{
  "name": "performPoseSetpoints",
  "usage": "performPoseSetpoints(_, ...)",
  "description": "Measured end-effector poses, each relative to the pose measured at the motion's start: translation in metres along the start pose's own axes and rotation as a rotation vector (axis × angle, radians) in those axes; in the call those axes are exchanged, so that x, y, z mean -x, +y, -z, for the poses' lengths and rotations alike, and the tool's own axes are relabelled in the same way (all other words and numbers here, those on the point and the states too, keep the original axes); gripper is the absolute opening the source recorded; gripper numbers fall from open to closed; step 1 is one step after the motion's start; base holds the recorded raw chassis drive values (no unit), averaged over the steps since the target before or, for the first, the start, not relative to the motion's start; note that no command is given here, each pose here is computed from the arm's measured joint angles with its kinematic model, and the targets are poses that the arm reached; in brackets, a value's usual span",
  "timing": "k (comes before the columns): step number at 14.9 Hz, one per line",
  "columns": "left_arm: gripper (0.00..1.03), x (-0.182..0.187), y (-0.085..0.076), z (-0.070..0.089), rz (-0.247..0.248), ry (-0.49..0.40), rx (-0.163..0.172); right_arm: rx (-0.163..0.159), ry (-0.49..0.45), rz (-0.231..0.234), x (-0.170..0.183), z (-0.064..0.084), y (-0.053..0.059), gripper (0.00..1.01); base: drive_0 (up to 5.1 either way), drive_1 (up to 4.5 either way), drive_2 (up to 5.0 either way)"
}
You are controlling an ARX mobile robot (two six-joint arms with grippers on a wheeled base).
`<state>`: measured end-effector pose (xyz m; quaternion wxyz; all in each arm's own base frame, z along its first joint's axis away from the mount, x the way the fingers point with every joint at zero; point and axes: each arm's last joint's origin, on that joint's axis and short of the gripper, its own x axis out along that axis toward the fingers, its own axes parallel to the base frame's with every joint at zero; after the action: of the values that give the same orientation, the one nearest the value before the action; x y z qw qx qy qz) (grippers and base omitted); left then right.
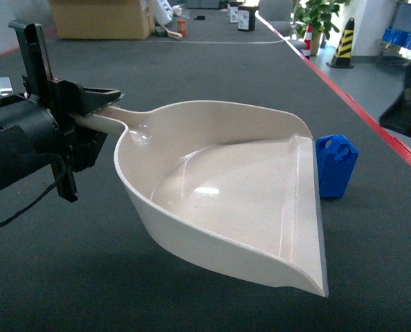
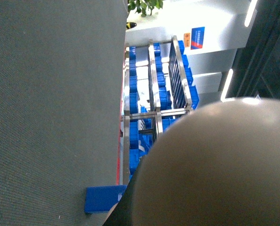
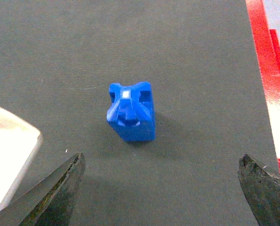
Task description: Place part in tray to right shelf
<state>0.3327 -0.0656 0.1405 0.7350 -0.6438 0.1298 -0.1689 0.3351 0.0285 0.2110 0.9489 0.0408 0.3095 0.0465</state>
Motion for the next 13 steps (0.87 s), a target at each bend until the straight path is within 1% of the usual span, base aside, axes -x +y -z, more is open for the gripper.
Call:
performPoseSetpoints(1,0.13,0.0,0.0,0.0,0.0,0.0,0.0,-0.007,0.043,0.003,-0.021,-0.007,0.006,0.98,0.0,0.0,0.0)
performPoseSetpoints(2,0.13,0.0,0.0,0.0,0.0,-0.001,0.0,-0.007,0.072,0.011,-0.033,-0.011,0.01,0.98,0.0,0.0,0.0)
performPoseSetpoints(3,0.13,0.0,0.0,0.0,0.0,-0.001,0.0,-0.013,0.115,0.012,-0.054,-0.015,0.016,0.98,0.0,0.0,0.0)
performPoseSetpoints(4,0.13,0.0,0.0,0.0,0.0,-0.001,0.0,-0.008,0.14,0.027,-0.076,-0.02,0.023,0.98,0.0,0.0,0.0)
performPoseSetpoints(5,0.13,0.0,0.0,0.0,0.0,-0.001,0.0,-0.009,0.145,0.047,-0.093,-0.025,0.026,0.98,0.0,0.0,0.0)
performPoseSetpoints(6,0.13,0.0,0.0,0.0,-0.001,-0.001,0.0,-0.013,0.149,0.043,-0.105,-0.029,0.028,0.98,0.0,0.0,0.0)
performPoseSetpoints(7,0.13,0.0,0.0,0.0,-0.001,-0.002,-0.002,-0.007,0.169,0.043,-0.116,-0.03,0.032,0.98,0.0,0.0,0.0)
performPoseSetpoints(8,0.13,0.0,0.0,0.0,-0.003,-0.007,-0.008,0.002,0.197,0.058,-0.127,-0.03,0.035,0.98,0.0,0.0,0.0)
performPoseSetpoints(9,0.13,0.0,0.001,-0.001,-0.006,-0.019,-0.015,0.007,0.206,0.067,-0.135,-0.028,0.036,0.98,0.0,0.0,0.0)
performPoseSetpoints(10,0.13,0.001,0.001,-0.002,-0.01,-0.025,-0.024,0.013,0.213,0.076,-0.141,-0.025,0.037,0.92,0.0,0.0,0.0)
performPoseSetpoints(11,0.13,0.001,0.001,-0.002,-0.011,-0.023,-0.033,0.022,0.215,0.094,-0.145,-0.021,0.039,0.8,0.0,0.0,0.0)
performPoseSetpoints(12,0.13,0.001,0.001,-0.002,-0.012,-0.024,-0.031,0.022,0.202,0.098,-0.145,-0.022,0.04,0.67,0.0,0.0,0.0)
performPoseSetpoints(13,0.13,0.001,0.001,-0.002,-0.004,-0.019,-0.025,0.007,0.157,0.091,-0.133,-0.026,0.039,0.5,0.0,0.0,0.0)
